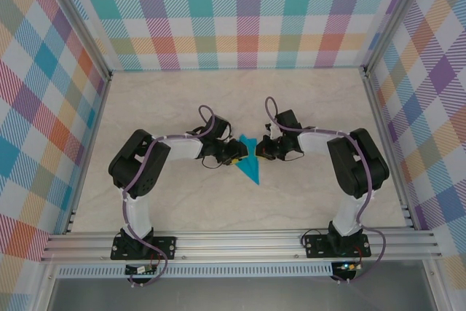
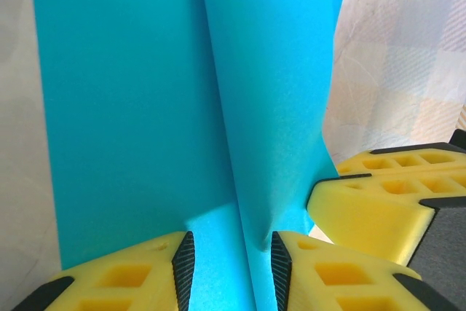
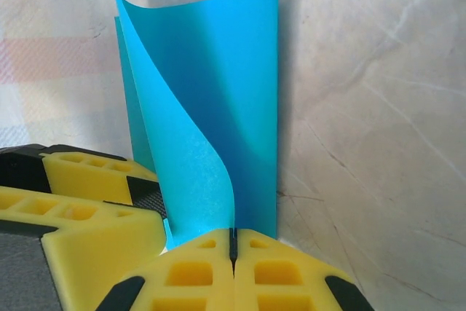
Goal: Fold a paper plane with a square sheet of paper (fold left side to right side)
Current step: Fourth fold the wing at the center of the table.
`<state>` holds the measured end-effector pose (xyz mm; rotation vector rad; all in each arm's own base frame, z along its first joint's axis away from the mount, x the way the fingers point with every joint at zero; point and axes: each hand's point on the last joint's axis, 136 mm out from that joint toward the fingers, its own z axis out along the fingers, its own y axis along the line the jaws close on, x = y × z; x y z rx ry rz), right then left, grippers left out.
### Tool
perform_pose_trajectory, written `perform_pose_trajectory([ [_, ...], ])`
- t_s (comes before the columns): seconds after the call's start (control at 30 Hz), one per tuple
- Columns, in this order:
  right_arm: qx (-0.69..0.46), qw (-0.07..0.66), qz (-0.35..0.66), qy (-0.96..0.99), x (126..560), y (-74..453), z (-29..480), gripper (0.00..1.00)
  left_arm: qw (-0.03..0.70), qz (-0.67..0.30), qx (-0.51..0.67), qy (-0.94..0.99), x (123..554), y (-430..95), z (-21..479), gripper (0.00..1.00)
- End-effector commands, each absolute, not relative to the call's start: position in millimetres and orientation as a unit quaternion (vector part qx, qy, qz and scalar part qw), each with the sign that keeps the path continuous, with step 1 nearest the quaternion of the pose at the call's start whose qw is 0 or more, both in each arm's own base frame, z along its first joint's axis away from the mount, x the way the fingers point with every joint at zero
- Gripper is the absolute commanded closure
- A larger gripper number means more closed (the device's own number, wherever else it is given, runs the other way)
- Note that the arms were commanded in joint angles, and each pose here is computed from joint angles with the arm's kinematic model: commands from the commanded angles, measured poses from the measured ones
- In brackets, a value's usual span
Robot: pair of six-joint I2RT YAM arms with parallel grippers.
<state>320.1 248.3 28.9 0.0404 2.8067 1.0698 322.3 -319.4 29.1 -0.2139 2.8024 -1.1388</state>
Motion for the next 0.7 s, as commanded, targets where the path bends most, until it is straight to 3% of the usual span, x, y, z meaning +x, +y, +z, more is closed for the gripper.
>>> perform_pose_trajectory([
  [0.0, 0.004, 0.066, 0.348, 0.935, 323.3, 250.8, 24.3, 0.95, 0.05, -0.353, -0.065, 0.932, 317.3, -316.3, 22.0, 0.64],
  [0.67, 0.001, 0.071, 0.331, 0.941, 327.9, 246.8, 22.4, 0.95, 0.05, -0.352, -0.064, 0.932, 316.6, -316.2, 22.1, 0.64],
])
